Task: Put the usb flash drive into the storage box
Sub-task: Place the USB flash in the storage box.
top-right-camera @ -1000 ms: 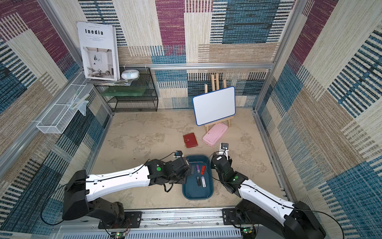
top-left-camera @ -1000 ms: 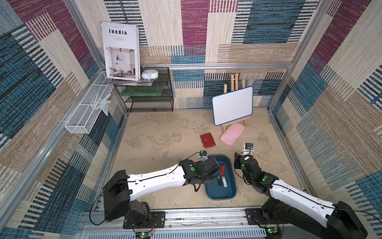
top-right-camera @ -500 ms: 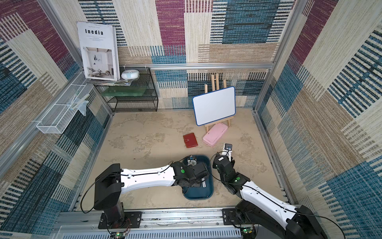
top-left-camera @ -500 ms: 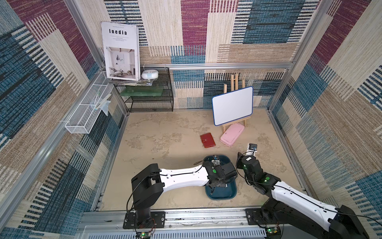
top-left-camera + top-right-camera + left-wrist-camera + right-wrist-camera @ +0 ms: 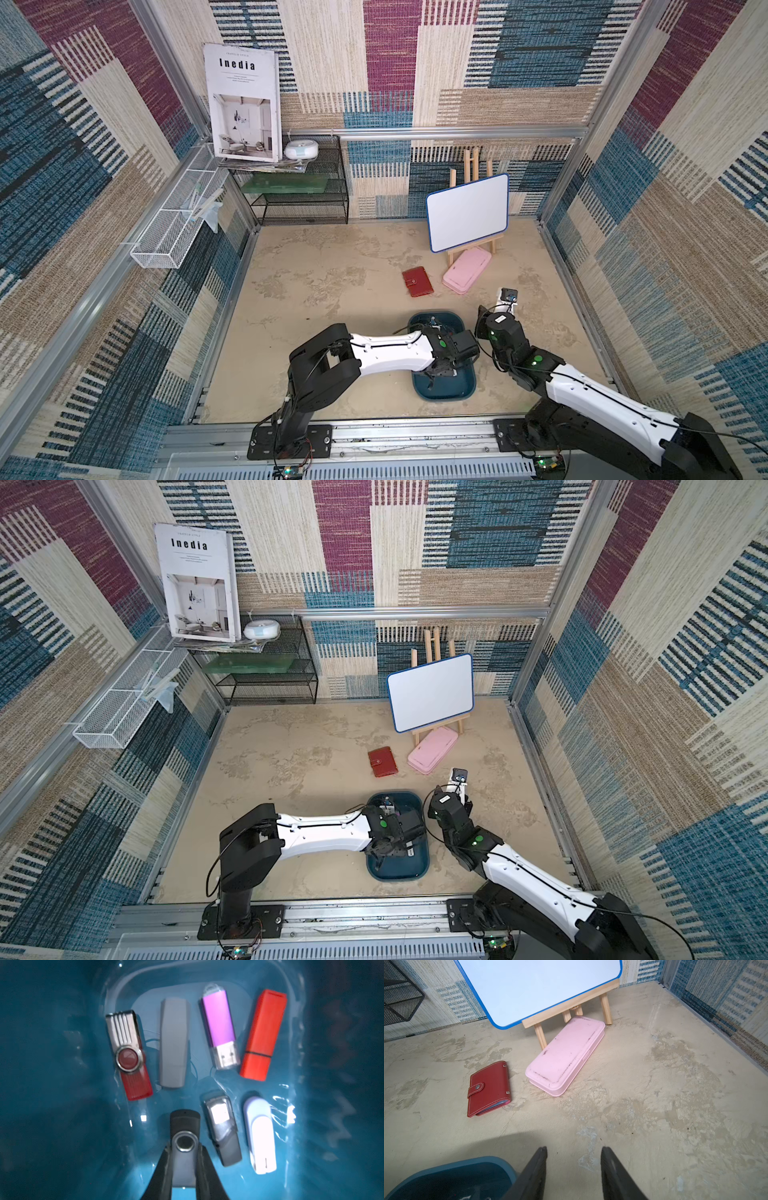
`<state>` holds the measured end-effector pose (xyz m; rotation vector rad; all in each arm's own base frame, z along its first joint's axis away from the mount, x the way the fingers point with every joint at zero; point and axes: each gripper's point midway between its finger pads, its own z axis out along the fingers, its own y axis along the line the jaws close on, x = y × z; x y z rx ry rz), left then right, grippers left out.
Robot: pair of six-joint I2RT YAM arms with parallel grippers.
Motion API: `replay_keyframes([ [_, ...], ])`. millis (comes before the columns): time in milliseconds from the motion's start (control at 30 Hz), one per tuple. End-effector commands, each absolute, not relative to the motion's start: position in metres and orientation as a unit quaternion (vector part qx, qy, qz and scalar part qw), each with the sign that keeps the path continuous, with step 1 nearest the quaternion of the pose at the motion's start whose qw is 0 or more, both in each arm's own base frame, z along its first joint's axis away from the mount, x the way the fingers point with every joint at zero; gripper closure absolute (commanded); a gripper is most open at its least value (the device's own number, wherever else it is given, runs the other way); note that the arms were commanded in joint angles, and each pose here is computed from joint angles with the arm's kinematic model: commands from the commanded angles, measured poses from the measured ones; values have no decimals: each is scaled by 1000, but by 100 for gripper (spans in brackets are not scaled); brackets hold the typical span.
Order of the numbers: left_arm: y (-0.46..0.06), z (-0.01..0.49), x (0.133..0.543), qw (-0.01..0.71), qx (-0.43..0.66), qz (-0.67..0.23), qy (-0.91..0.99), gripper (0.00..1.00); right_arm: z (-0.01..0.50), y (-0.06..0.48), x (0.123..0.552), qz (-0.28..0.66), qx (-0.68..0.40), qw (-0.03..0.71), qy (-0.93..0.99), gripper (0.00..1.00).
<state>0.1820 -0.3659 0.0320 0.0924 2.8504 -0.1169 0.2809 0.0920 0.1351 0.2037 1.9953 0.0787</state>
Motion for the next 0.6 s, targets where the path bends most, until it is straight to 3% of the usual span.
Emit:
replay_keyframes([
  [0,-366,29,182,139,30,-40,989,83,134,90,281,30,91,537,838,53],
  [267,-368,27,182,134,33,-39,990,60,133,90,281,30,89,535,839,53],
  [400,-369,39,181,136,39,-47,989,57,133,90,281,30,88,536,839,53],
  [567,-363,89,188,175,61,-67,980,56,137,92,280,40,87,540,836,53],
])
